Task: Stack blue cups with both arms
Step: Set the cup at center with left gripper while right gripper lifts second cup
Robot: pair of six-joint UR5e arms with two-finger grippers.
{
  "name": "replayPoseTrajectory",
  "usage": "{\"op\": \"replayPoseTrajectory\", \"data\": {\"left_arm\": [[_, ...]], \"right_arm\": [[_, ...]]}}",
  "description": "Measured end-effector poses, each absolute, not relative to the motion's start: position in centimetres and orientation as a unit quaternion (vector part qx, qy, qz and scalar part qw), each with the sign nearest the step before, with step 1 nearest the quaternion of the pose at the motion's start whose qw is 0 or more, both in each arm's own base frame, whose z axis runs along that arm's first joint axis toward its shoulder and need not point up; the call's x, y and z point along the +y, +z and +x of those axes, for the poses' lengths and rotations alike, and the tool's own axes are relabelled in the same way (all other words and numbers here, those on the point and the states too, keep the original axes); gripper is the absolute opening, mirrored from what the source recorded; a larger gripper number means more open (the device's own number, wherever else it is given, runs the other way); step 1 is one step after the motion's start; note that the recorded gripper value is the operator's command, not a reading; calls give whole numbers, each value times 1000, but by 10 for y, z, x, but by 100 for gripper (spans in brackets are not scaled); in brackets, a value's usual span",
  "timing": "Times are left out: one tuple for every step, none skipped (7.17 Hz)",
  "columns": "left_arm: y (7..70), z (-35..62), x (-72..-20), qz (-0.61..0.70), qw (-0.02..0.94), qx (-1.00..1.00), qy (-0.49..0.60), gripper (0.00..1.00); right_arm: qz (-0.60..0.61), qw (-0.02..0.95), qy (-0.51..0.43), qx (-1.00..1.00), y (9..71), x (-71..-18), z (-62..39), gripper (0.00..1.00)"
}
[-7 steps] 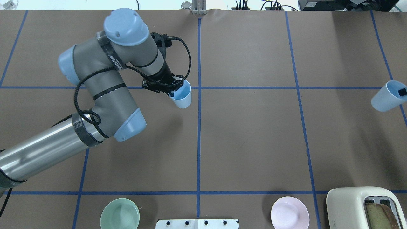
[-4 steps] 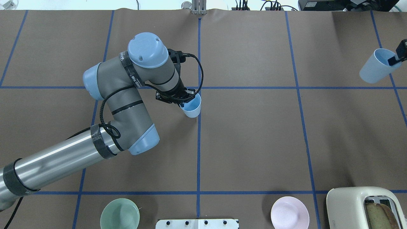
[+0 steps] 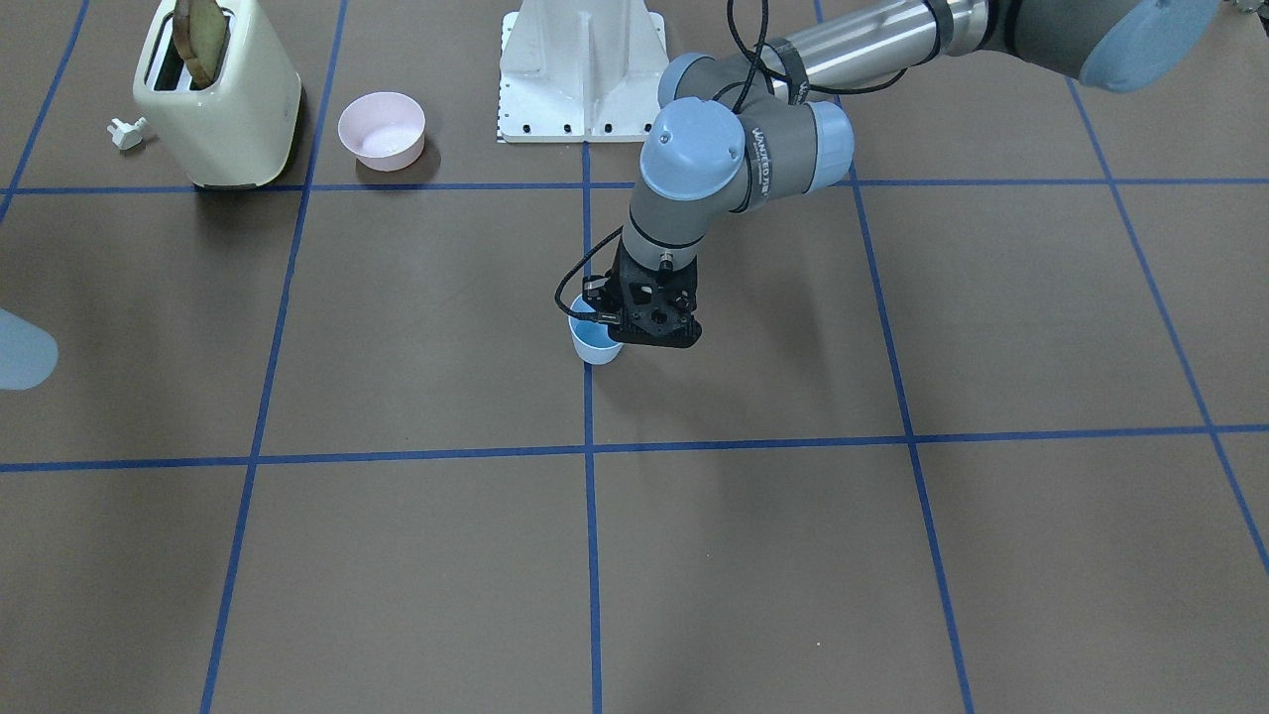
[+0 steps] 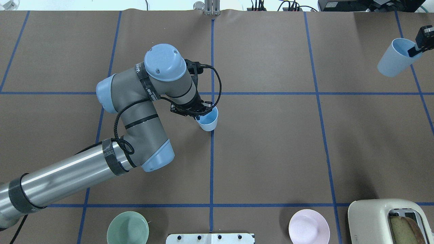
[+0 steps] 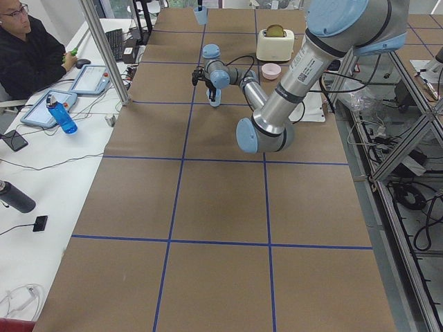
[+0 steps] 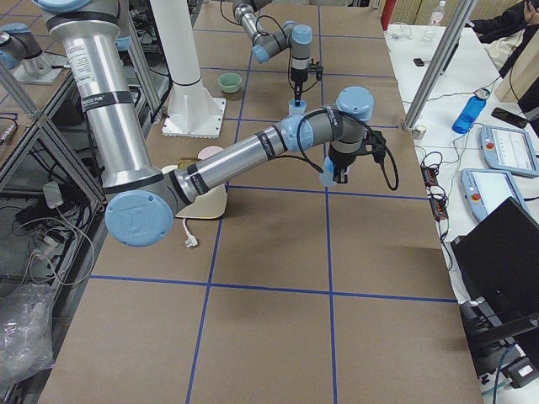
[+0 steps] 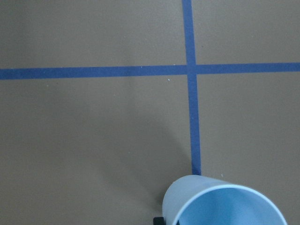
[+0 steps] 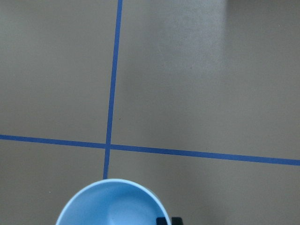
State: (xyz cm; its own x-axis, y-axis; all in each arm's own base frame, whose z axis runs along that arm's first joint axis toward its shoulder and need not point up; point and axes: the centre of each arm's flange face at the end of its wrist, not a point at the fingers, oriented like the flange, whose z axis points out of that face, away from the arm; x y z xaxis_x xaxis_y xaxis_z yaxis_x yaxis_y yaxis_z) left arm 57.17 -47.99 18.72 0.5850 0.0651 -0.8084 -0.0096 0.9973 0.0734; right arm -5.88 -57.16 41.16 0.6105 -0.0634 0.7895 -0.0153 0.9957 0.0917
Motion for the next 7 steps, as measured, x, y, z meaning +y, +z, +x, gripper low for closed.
{"op": "replayPoseTrajectory", "data": {"left_arm": [[187, 574, -477, 32, 890, 455, 23, 3], [187, 575, -476, 35, 888, 457, 25, 15], [187, 576, -474, 39, 886, 462, 27, 41], [189, 578, -473, 41, 884, 464, 30, 55], [190, 579, -472, 45, 884, 464, 31, 76], [191, 580, -472, 51, 884, 464, 31, 90], [193, 580, -471, 56, 882, 466, 34, 96]], "right_arm": [[45, 897, -14, -440, 411, -572, -61, 0], [44, 897, -15, -439, 411, -573, -62, 0], [44, 897, -16, -439, 411, -573, -64, 0], [43, 897, -17, -439, 411, -573, -64, 0], [43, 897, -17, -439, 411, -574, -65, 0], [44, 897, -17, -439, 410, -575, -65, 0], [45, 897, -18, -440, 408, -576, -65, 0]]}}
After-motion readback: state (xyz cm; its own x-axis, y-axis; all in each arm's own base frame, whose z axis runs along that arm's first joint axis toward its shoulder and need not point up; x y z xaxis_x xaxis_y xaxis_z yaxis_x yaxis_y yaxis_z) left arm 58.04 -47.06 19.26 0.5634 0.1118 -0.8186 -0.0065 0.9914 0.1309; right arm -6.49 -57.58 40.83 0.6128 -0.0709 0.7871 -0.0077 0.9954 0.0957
